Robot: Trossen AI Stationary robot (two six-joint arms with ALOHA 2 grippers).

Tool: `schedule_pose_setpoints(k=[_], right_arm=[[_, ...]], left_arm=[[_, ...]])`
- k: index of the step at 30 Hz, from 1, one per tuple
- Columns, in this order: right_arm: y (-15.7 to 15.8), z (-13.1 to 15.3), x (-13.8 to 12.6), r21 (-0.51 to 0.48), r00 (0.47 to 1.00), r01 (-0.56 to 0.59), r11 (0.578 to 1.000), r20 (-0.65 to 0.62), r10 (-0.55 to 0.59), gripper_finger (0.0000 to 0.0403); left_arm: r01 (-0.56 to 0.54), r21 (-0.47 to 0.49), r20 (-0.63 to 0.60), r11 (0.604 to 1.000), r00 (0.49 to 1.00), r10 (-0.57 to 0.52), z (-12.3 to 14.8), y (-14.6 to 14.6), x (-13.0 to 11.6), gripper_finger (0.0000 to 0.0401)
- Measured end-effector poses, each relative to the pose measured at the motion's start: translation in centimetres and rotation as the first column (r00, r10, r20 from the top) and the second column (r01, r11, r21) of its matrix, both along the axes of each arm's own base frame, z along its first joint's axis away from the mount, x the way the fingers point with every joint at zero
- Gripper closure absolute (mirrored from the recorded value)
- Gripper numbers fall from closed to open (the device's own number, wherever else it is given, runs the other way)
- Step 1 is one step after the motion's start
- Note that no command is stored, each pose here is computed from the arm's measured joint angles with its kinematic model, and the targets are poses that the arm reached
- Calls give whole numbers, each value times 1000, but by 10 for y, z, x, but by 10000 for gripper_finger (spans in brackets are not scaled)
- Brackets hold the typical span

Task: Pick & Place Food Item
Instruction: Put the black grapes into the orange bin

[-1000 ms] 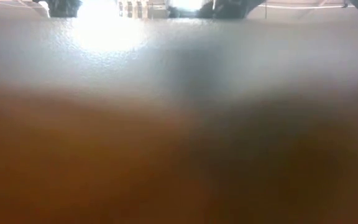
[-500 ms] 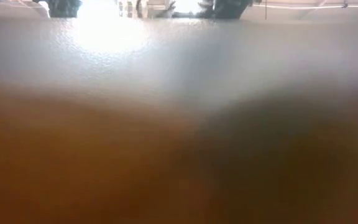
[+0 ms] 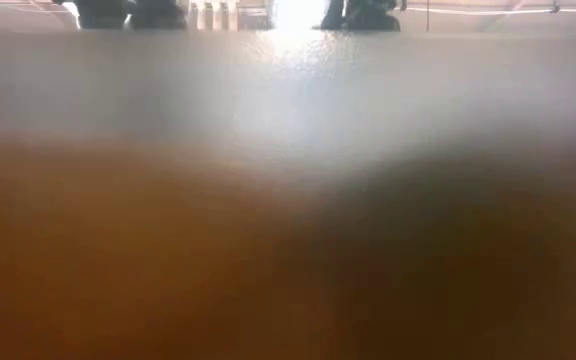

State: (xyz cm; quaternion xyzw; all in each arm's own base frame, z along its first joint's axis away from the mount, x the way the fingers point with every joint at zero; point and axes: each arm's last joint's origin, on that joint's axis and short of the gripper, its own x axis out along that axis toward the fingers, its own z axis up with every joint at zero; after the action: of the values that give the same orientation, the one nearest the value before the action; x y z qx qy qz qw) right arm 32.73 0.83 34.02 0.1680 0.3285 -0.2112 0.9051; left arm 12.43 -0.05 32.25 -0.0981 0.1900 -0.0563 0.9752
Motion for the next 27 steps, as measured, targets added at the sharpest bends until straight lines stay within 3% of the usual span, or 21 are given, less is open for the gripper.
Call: schedule_pose_setpoints(k=[13, 16, 20, 23, 27], right_arm=[[53, 23, -30, -68, 967, -248, 966, 45, 251, 371], [63, 24, -40, -106, 913, -404, 909, 15, 408, 371], [66, 27, -61, -32, 808, -585, 811, 71, 585, 371], [66, 25, -72, -26, 758, -637, 771, 161, 632, 371], [69, 9, -82, -77, 710, -655, 752, 278, 647, 371]], left_arm=[[0, 0, -1, 1000, 1000, 0, 0, 0, 0, 126], [0, 0, -1, 1000, 1000, 0, 0, 0, 0, 126], [0, 0, 0, 1000, 1000, 0, 0, 0, 0, 126], [0, 0, 0, 1000, 1000, 0, 0, 0, 0, 126], [0, 0, 0, 1000, 1000, 0, 0, 0, 0, 126]])
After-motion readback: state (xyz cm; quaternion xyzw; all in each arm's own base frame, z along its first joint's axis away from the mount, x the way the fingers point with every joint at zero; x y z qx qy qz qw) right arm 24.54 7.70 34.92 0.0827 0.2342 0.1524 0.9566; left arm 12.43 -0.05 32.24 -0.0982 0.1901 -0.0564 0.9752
